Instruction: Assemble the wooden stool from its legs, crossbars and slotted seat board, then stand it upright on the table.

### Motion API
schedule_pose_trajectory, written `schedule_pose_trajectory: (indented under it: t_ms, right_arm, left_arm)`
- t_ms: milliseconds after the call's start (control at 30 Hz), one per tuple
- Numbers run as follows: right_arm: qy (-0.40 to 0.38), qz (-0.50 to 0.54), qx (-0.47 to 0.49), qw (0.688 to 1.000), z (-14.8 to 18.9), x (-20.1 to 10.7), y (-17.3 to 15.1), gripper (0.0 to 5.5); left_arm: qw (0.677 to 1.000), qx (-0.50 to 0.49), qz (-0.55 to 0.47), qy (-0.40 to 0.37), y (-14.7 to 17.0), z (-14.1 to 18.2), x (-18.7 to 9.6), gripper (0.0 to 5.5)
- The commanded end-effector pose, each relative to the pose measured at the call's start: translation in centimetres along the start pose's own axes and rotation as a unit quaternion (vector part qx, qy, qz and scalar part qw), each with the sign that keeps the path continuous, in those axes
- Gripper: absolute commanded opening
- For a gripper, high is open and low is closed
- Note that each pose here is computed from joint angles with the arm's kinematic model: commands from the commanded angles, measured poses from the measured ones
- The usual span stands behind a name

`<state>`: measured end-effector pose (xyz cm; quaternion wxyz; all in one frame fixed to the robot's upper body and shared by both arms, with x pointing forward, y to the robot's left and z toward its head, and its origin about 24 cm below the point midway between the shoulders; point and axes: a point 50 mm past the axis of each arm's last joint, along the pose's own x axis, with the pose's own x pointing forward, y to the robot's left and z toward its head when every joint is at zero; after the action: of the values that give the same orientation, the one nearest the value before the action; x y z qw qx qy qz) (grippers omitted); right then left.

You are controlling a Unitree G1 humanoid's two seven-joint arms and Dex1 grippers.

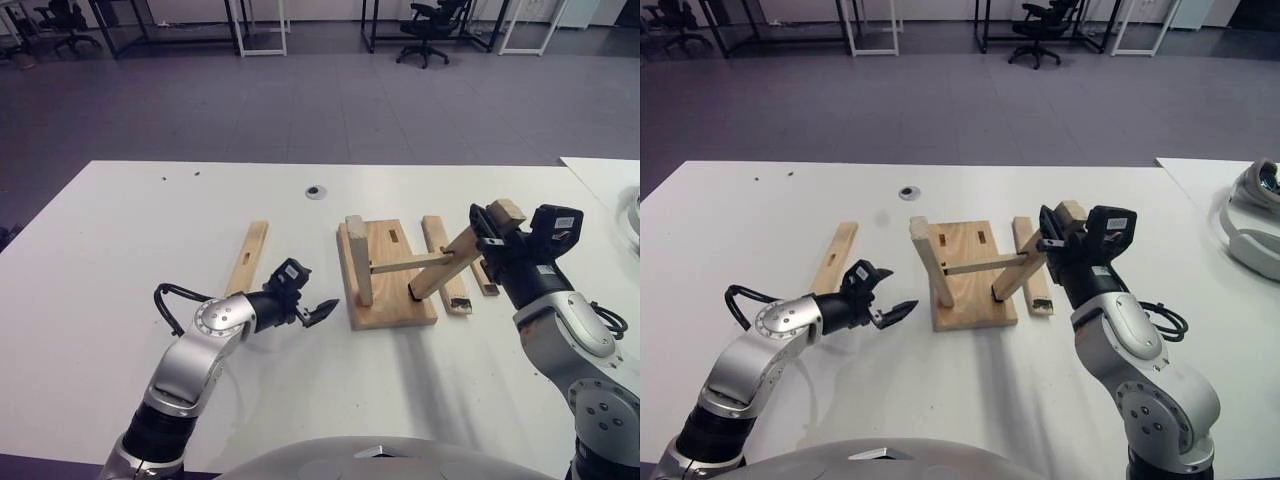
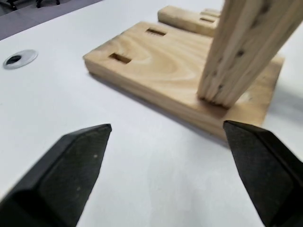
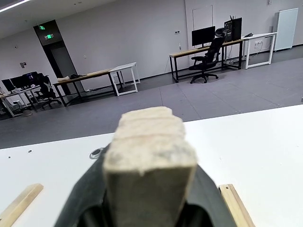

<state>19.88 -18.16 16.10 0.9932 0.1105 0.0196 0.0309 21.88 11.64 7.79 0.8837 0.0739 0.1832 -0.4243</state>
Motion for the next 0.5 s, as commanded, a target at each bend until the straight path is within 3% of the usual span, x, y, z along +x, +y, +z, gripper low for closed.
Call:
schedule_pose_trajectory:
  t_ms: [33, 167, 233, 500]
  right_arm:
    - [0.086, -0.021, -0.025, 0.996, -3.2, -0.4, -0.6, 1.02]
    - [0.157, 0.015, -0.049, 0.986, -5.5, -0.7, -0.7, 1.02]
    - [0.173, 0.043, -0.056, 0.982, -6.1, -0.4, -0.5, 1.71]
    - [0.124, 0.149, -0.075, 0.978, -5.1, 1.4, 1.7, 3.12]
  left_arm:
    - [1.000, -0.007, -0.009, -0.024, -0.6, 1.4, 0.1, 4.35]
    - [0.997, -0.019, -0.022, -0.075, -1.1, 3.6, -0.3, 4.35]
    - [0.994, -0.012, -0.032, -0.100, -1.4, 4.9, 0.0, 4.35]
    - [0.992, 0.002, -0.057, -0.115, -2.1, 6.2, 2.4, 4.35]
